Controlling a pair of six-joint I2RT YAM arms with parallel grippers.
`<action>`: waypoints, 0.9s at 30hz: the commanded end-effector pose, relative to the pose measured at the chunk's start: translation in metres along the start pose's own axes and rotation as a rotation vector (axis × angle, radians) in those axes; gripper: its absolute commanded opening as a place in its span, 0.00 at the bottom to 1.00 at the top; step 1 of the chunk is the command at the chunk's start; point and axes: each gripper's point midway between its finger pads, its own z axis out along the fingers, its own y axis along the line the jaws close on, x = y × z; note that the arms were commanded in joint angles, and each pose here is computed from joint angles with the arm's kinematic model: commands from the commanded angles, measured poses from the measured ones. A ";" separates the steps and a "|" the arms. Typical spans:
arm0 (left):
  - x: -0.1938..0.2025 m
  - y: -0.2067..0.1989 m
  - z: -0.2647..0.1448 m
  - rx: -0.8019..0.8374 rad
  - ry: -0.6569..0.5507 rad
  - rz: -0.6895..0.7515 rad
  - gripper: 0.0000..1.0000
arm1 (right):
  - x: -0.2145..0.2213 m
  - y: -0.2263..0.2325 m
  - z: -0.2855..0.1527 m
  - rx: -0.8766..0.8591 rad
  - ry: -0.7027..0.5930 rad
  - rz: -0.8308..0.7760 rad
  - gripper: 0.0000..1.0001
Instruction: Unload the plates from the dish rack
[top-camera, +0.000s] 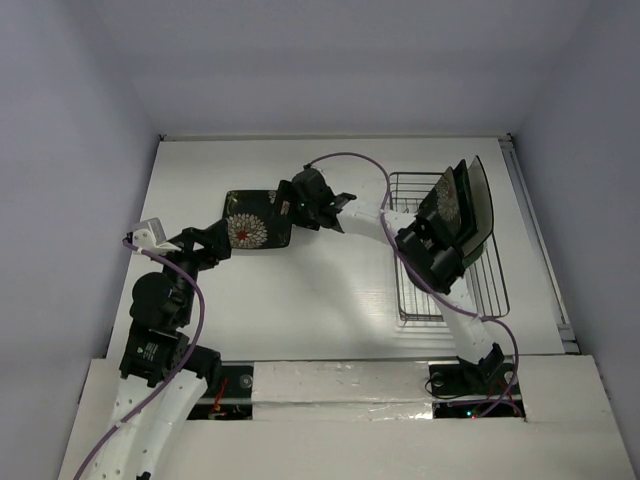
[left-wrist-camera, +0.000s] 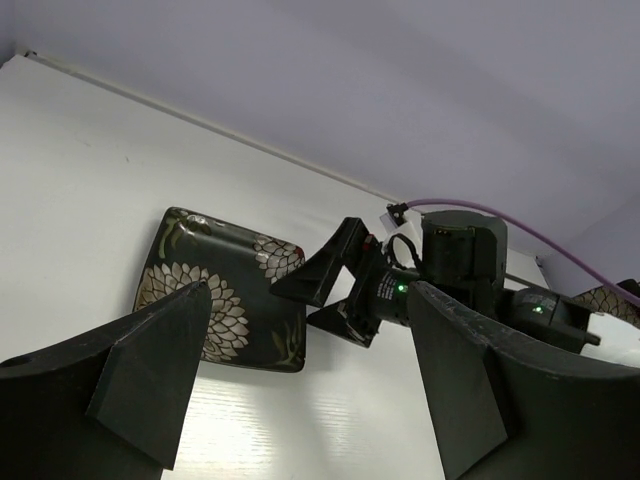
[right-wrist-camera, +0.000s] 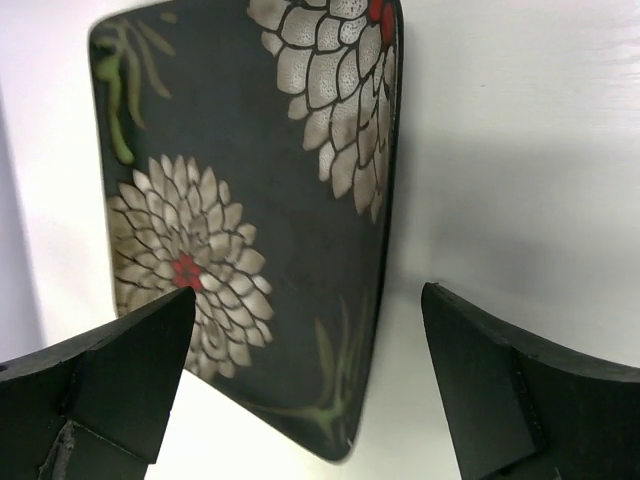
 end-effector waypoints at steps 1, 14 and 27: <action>-0.007 -0.005 0.001 0.022 -0.027 -0.005 0.76 | -0.043 0.032 -0.050 -0.010 -0.068 -0.139 1.00; -0.004 -0.006 -0.003 0.026 -0.015 -0.011 0.41 | -0.131 -0.106 -0.313 0.500 -0.443 -0.319 0.00; -0.003 -0.006 -0.002 0.022 -0.008 -0.011 0.27 | -0.150 -0.180 -0.421 0.659 -0.507 -0.269 0.41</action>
